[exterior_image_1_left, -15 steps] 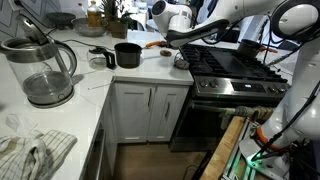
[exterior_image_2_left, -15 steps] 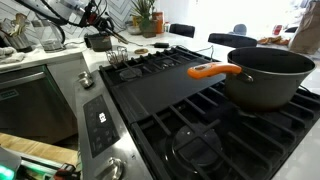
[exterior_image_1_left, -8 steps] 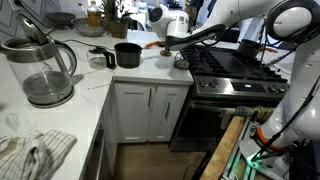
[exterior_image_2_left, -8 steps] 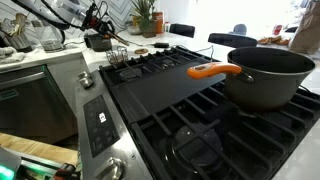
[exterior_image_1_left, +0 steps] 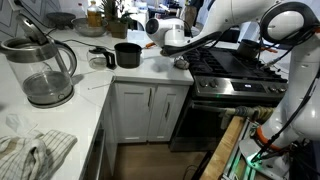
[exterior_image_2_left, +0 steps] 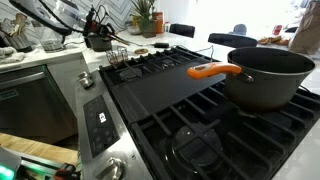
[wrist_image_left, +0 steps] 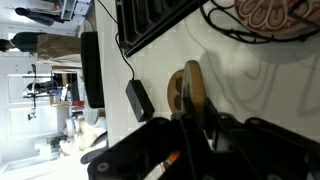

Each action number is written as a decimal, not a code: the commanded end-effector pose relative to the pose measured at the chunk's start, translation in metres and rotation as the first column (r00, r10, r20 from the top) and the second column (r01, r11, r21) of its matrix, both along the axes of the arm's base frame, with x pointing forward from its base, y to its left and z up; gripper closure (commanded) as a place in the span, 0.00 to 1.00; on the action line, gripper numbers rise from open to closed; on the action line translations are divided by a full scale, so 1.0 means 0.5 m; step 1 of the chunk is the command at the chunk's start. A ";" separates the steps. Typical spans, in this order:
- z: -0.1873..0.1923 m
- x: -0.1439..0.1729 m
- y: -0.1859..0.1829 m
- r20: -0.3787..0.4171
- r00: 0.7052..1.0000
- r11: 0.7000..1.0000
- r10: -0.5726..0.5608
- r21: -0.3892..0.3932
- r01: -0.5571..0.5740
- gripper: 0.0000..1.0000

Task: Remove one coaster from the basket and put it on the counter

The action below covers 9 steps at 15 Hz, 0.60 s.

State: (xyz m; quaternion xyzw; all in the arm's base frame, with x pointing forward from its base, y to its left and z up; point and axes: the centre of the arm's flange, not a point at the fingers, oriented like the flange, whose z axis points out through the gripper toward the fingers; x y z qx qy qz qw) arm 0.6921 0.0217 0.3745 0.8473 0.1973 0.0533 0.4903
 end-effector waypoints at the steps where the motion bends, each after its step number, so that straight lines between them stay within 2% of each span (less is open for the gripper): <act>1: -0.060 -0.005 0.009 0.094 0.995 0.999 0.038 0.028 -0.040 0.97; 5: -0.102 -0.001 0.021 0.159 0.985 0.995 0.063 0.066 -0.074 0.97; 9: -0.131 -0.007 0.022 0.164 0.984 0.993 0.066 0.090 -0.081 0.97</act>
